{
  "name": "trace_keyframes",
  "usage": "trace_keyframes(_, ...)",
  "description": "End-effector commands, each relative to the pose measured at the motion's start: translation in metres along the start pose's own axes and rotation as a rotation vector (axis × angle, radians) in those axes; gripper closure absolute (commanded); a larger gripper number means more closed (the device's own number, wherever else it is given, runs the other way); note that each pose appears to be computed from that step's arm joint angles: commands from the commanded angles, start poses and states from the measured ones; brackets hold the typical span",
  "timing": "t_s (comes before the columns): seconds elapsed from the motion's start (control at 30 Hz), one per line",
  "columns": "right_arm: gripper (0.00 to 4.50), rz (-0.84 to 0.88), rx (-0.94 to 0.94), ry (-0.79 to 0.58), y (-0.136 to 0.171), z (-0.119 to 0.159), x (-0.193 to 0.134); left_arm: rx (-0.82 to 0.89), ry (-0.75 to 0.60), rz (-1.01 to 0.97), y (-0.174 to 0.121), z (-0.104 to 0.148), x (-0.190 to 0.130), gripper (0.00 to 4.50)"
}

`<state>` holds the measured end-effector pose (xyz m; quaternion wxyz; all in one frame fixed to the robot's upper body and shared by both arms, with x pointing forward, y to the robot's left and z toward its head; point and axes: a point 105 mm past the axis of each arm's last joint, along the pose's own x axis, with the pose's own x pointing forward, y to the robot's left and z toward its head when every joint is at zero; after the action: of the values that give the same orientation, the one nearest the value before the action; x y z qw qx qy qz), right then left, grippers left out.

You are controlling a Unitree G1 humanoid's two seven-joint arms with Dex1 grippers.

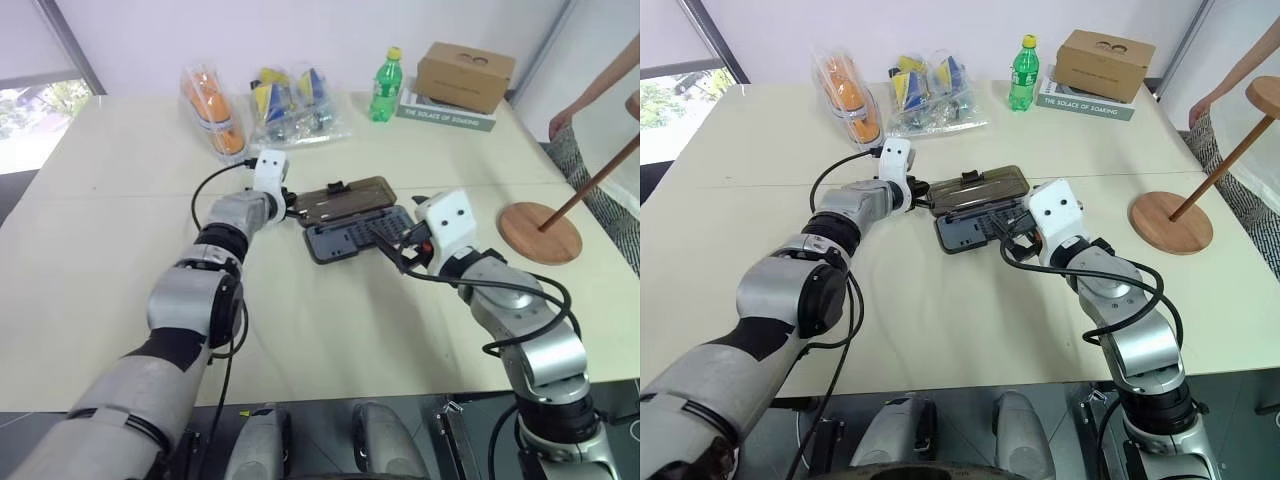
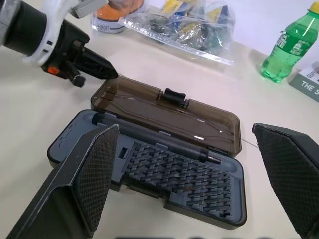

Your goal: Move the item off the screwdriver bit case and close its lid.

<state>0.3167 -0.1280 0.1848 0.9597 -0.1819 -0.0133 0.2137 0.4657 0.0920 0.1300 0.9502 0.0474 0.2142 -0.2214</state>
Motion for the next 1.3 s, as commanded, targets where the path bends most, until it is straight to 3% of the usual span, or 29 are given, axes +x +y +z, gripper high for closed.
trace_keyframes(0.03, 0.0, -0.022, -0.031, -0.054, -0.005, 0.014, -0.002, 0.095, 0.144, -0.069, 0.004, -0.032, -0.004, 4.46)
trace_keyframes(0.27, 0.0, -0.015, -0.027, -0.053, -0.002, 0.012, -0.001, 0.256, 0.236, -0.169, 0.028, -0.047, -0.025, 4.46)
trace_keyframes(0.43, 0.0, 0.002, -0.024, -0.059, 0.002, 0.012, 0.003, 0.243, 0.229, -0.15, 0.033, -0.05, -0.027, 4.46)
trace_keyframes(0.6, 0.0, 0.015, -0.036, -0.064, 0.004, 0.013, 0.005, 0.219, 0.22, -0.166, 0.028, -0.052, -0.024, 4.46)
trace_keyframes(0.77, 0.0, 0.008, -0.039, -0.061, 0.003, 0.013, 0.003, 0.25, 0.278, -0.327, 0.013, -0.068, -0.032, 4.46)
trace_keyframes(1.0, 0.0, 0.002, -0.03, -0.06, 0.004, 0.011, 0.003, 0.307, 0.36, -0.386, 0.026, -0.092, -0.057, 4.46)
trace_keyframes(1.17, 0.0, 0.013, -0.029, -0.066, 0.007, 0.012, 0.006, 0.283, 0.299, -0.284, 0.037, -0.075, -0.05, 4.46)
trace_keyframes(1.3, 0.0, 0.023, -0.036, -0.072, 0.008, 0.014, 0.009, 0.226, 0.126, -0.233, 0.038, -0.028, -0.044, 4.46)
